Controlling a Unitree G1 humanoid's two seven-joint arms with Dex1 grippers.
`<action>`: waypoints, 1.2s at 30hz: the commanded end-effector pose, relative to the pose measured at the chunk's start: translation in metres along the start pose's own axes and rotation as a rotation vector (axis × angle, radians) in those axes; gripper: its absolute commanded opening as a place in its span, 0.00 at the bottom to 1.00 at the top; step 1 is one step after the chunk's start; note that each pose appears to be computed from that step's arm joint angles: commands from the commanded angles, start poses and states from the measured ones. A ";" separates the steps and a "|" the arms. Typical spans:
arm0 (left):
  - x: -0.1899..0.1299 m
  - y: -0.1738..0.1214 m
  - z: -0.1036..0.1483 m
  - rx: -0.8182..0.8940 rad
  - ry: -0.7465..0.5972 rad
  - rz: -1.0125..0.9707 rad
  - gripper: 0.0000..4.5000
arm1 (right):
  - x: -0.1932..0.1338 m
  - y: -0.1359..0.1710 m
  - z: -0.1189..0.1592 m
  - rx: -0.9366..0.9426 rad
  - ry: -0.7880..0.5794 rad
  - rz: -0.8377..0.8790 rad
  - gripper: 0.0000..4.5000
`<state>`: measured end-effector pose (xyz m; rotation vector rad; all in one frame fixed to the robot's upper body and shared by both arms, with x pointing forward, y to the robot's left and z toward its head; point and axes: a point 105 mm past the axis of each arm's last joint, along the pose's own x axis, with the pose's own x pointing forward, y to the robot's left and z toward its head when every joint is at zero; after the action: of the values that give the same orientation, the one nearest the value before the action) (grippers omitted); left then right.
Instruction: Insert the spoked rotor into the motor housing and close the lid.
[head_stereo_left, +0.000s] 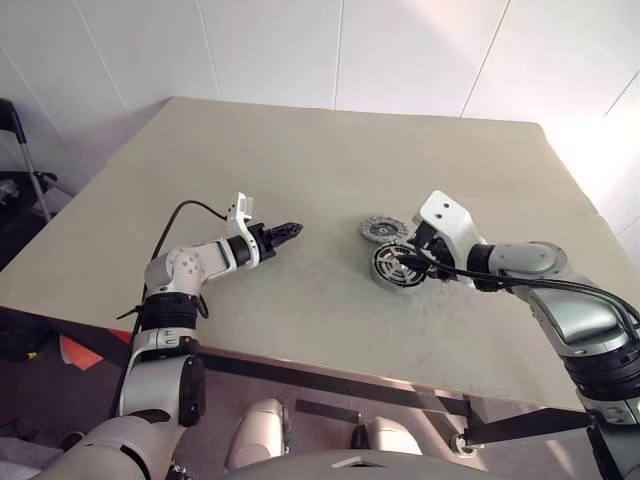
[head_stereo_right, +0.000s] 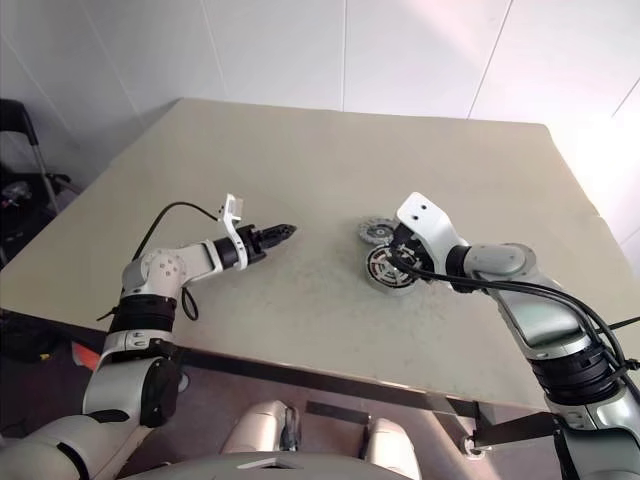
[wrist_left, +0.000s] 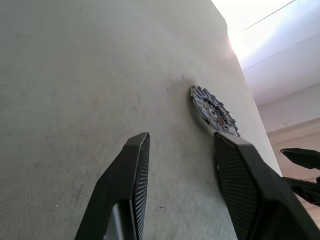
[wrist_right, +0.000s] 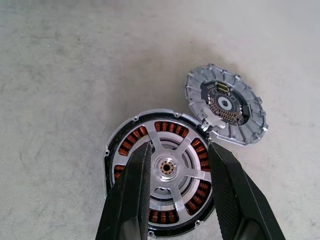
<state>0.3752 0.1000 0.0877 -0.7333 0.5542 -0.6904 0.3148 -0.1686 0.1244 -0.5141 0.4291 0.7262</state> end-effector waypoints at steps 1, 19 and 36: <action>-0.002 -0.007 0.012 0.038 -0.028 -0.018 0.47 | 0.000 -0.006 0.008 0.003 -0.043 -0.034 0.44; -0.004 -0.004 0.015 0.049 -0.036 0.000 0.47 | 0.012 -0.003 0.005 0.040 -0.104 0.008 0.44; -0.020 -0.037 0.023 0.617 0.058 -0.020 0.47 | -0.044 -0.041 -0.026 -0.587 0.273 0.107 0.44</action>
<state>0.3696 0.1148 0.1181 -0.2270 0.4173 -0.7767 0.3093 -0.2358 0.1222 -1.0857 0.5513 0.8590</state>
